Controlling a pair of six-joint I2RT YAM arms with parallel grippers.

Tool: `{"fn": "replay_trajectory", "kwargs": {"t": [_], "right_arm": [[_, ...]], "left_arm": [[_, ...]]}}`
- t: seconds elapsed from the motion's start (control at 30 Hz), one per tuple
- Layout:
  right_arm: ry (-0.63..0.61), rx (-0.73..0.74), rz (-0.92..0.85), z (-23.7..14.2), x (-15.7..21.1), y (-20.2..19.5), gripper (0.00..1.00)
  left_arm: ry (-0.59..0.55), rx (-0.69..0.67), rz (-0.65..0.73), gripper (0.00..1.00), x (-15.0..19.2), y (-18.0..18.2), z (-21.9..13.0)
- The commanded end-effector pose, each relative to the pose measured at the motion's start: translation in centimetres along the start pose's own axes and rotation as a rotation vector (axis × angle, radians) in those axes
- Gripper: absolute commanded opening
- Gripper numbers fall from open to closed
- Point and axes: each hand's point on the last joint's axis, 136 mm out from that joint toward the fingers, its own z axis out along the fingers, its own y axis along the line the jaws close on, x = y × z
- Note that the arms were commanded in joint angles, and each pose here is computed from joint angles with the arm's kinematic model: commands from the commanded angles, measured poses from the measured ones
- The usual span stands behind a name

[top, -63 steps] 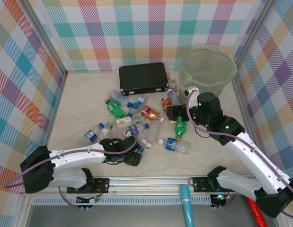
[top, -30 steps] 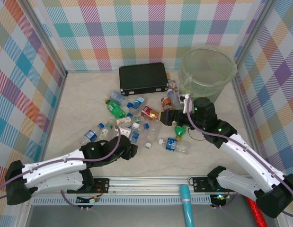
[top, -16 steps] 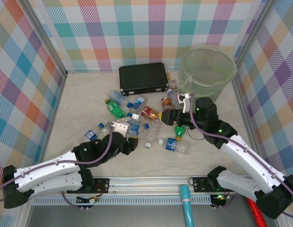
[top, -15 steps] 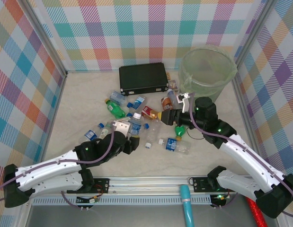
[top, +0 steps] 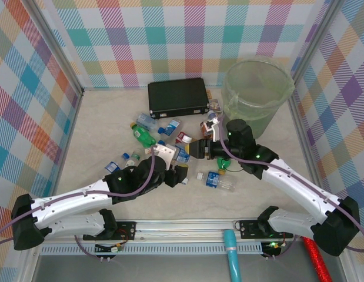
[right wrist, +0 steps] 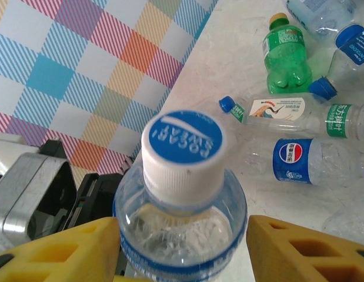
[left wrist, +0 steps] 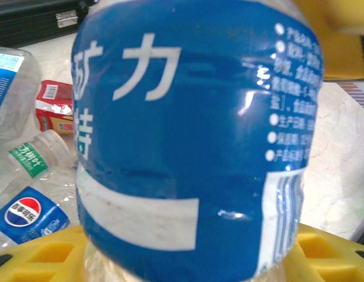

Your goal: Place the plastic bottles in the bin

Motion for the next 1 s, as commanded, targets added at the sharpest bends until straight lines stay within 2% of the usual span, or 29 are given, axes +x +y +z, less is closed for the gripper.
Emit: {"fn": "replay_trajectory", "kwargs": {"t": [0.0,0.13,0.27,0.4,0.53,0.63,0.67,0.7,0.73,0.97], "right_arm": [[-0.050,-0.045,-0.044,-0.1,-2.0,2.0,0.58],[-0.037,-0.049,-0.049,0.5,-2.3,2.2,0.56],[-0.032,-0.049,-0.055,0.8,-2.5,2.3,0.49],[-0.036,-0.039,-0.062,0.6,-2.6,2.4,0.32],[-0.055,-0.008,-0.075,0.2,-3.1,2.3,0.29],[-0.097,0.050,-0.097,-0.6,-4.2,2.1,0.28],[-0.115,0.076,-0.107,-0.9,-4.7,2.0,0.28],[-0.132,0.099,-0.119,-1.3,-5.2,2.0,0.27],[-0.147,0.120,-0.132,-1.6,-5.6,2.0,0.27],[-0.283,0.335,-0.277,-5.6,-10.2,1.8,0.25]], "left_arm": [[-0.042,0.088,-0.014,0.49,-2.0,-2.2,-0.6],[-0.035,0.094,-0.012,0.49,-2.0,-2.4,-0.7],[-0.039,0.100,-0.012,0.50,-2.3,-2.6,-0.8],[-0.044,0.101,-0.010,0.50,-2.5,-2.7,-0.9],[-0.052,0.094,-0.008,0.51,-2.8,-2.6,-1.0],[-0.067,0.070,-0.014,0.70,-3.3,-2.2,-1.1],[-0.078,0.056,-0.021,0.81,-3.7,-2.0,-1.3],[-0.088,0.039,-0.028,0.96,-4.0,-1.7,-1.4],[-0.098,0.029,-0.032,1.00,-4.3,-1.5,-1.6],[-0.191,-0.027,-0.069,1.00,-6.7,-0.1,-4.4]]}}
